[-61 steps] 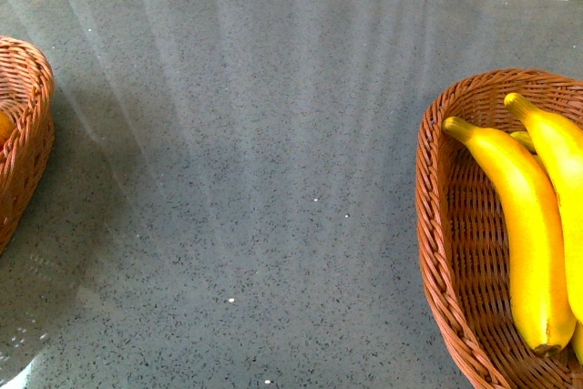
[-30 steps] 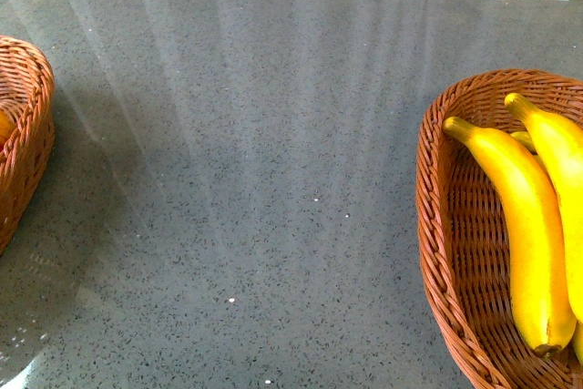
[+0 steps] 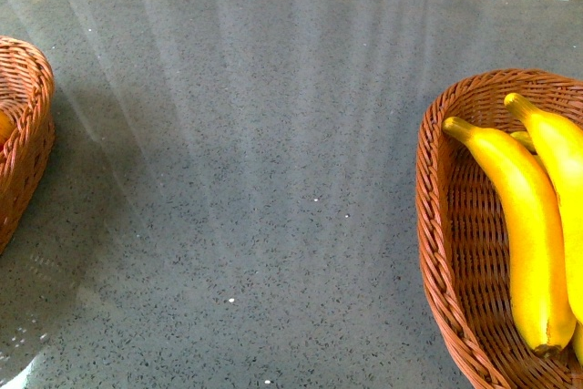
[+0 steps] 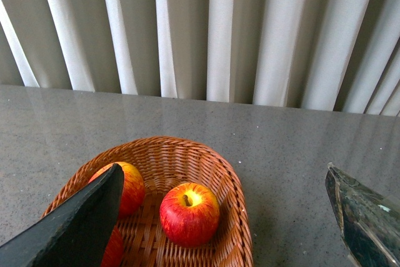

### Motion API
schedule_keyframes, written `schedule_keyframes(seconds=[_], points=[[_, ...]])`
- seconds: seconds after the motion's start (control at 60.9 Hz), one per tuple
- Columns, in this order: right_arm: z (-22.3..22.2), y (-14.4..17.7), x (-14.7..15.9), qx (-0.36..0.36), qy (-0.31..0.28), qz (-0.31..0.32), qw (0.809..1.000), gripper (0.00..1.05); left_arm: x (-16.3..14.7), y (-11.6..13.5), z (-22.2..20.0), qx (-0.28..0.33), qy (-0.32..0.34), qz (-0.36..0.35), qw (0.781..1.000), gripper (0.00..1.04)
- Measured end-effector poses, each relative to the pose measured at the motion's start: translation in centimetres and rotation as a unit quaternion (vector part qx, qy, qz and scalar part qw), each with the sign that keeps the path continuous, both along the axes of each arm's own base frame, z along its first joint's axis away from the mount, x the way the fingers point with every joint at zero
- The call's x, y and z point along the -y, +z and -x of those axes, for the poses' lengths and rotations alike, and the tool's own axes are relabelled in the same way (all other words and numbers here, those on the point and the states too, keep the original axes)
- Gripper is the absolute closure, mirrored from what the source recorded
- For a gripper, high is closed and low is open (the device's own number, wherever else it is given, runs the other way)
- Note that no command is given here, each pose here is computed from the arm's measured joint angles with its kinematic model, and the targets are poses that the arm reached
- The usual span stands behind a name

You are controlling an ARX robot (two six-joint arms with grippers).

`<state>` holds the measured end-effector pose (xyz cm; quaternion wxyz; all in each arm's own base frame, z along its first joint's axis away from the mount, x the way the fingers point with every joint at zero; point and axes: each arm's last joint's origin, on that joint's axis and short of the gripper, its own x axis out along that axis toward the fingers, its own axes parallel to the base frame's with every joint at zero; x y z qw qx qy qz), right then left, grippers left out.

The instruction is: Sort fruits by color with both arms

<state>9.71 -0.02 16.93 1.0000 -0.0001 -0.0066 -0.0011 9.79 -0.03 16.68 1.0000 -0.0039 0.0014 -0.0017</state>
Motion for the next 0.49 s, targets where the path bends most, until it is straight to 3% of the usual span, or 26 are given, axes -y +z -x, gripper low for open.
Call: schedule_keyframes(seconds=[0.181,0.493], points=[[0.01,0.0,0.0,0.0,0.0,0.0,1.0,1.02,0.0,0.0,0.0,0.0,0.0,0.0,1.0,0.09],[0.01,0.0,0.0,0.0,0.0,0.0,1.0,0.5,0.0,0.0,0.0,0.0,0.0,0.0,1.0,0.09]])
